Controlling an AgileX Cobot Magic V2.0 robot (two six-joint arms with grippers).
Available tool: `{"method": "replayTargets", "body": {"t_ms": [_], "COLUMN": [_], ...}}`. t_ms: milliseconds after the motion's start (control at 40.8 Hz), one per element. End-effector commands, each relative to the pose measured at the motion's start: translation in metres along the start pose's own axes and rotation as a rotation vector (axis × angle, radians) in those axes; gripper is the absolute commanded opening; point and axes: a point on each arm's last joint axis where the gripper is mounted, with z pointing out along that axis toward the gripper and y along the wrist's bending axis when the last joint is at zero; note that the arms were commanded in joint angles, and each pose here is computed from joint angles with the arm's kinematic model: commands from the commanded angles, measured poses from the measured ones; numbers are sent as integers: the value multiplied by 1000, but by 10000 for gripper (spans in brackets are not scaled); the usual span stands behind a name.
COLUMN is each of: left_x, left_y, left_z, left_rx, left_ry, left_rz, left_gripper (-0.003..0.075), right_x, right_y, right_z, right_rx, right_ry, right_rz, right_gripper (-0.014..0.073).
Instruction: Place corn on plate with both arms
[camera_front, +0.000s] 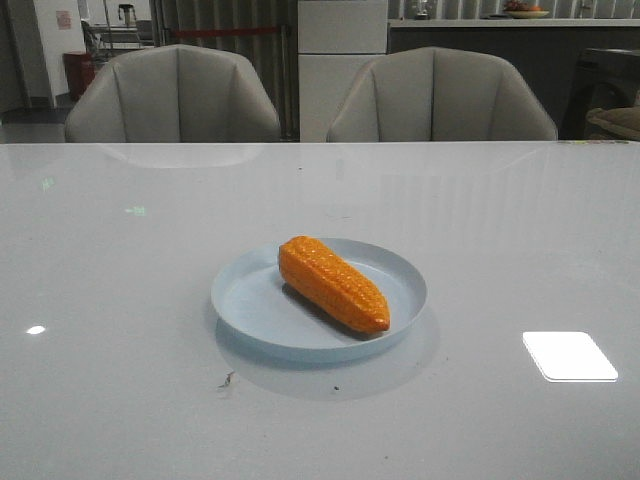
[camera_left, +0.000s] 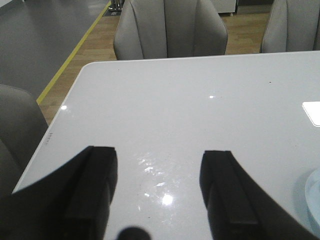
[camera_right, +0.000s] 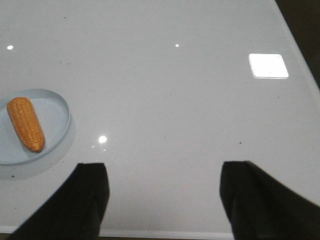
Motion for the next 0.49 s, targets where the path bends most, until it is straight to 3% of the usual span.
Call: {"method": "replayTargets", "body": {"t_ms": [0, 147, 319, 466], "left_x": [-15, -14, 2, 23], "left_y": [3, 0, -7, -11], "left_z": [-5, -5, -7, -11], "left_rx": [-22, 12, 87, 137], "left_ry": [-106, -104, -125, -252], "left_rz": [31, -12, -96, -128], "left_gripper": [435, 382, 97, 92], "right_x": [-13, -13, -13, -13], "right_y": [0, 0, 0, 0], "right_z": [-3, -3, -3, -3], "right_rx": [8, 8, 8, 8], "right_ry": [-94, -94, -94, -94], "right_rz": [-9, -9, -9, -9], "right_gripper": [572, 572, 572, 572]}}
